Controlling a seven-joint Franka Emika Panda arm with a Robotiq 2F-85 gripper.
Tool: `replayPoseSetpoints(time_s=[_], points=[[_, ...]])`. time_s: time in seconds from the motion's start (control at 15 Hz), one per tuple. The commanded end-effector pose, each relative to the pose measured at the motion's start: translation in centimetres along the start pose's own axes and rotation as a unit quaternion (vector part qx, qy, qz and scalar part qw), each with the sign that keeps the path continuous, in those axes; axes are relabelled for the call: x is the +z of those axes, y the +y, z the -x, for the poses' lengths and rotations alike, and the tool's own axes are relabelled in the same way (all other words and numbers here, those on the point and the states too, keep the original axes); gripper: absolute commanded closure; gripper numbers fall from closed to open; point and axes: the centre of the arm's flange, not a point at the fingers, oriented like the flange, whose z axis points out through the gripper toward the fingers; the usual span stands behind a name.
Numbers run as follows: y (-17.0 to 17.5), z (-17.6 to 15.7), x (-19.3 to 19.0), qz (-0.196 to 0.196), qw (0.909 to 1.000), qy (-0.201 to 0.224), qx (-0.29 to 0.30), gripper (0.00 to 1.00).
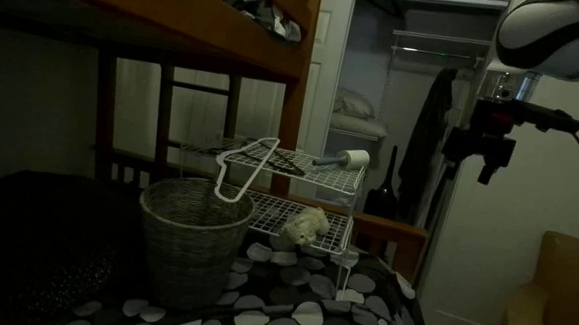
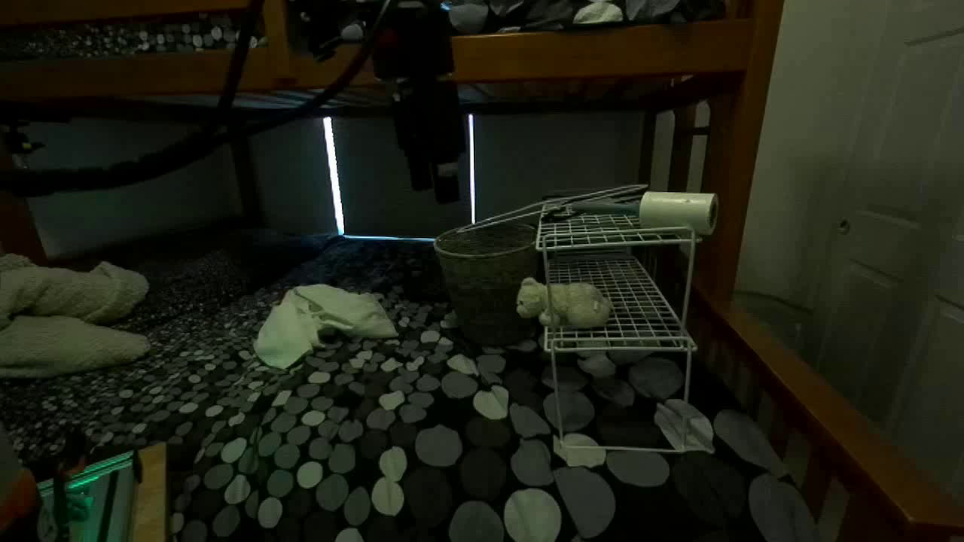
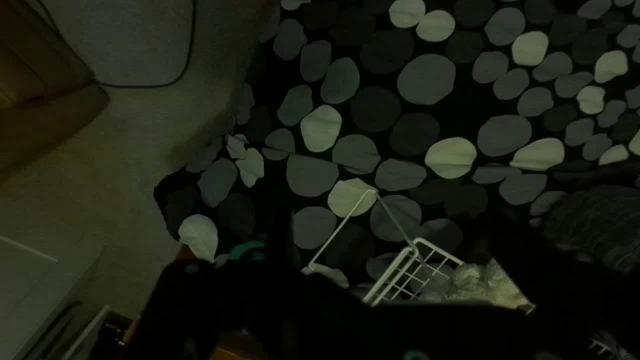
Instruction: Put the toy bear in the basket.
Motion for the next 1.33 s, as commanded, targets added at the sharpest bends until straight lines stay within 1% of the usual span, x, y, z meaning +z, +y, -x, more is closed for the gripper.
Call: replayPoseSetpoints(time_s=[0.0, 0.87, 0.93, 1.07, 1.13, 1.27], points=[[0.0, 0.0, 0.0, 0.0, 1.0, 0.0, 0.0, 0.0], [0.0, 0.0, 0.0, 0.0, 1.0, 0.0, 0.0, 0.0], [-1.0, -0.6, 0.3, 0.003, 0.9999, 0.01, 0.011, 0.0], [-3.6, -2.3, 1.2, -0.025, 0.9982, 0.032, 0.045, 0.0], [-4.8, -3.1, 1.7, -0.027, 0.9956, 0.051, 0.074, 0.0], [-6.9, -4.6, 2.8, -0.043, 0.9901, 0.071, 0.113, 0.0]])
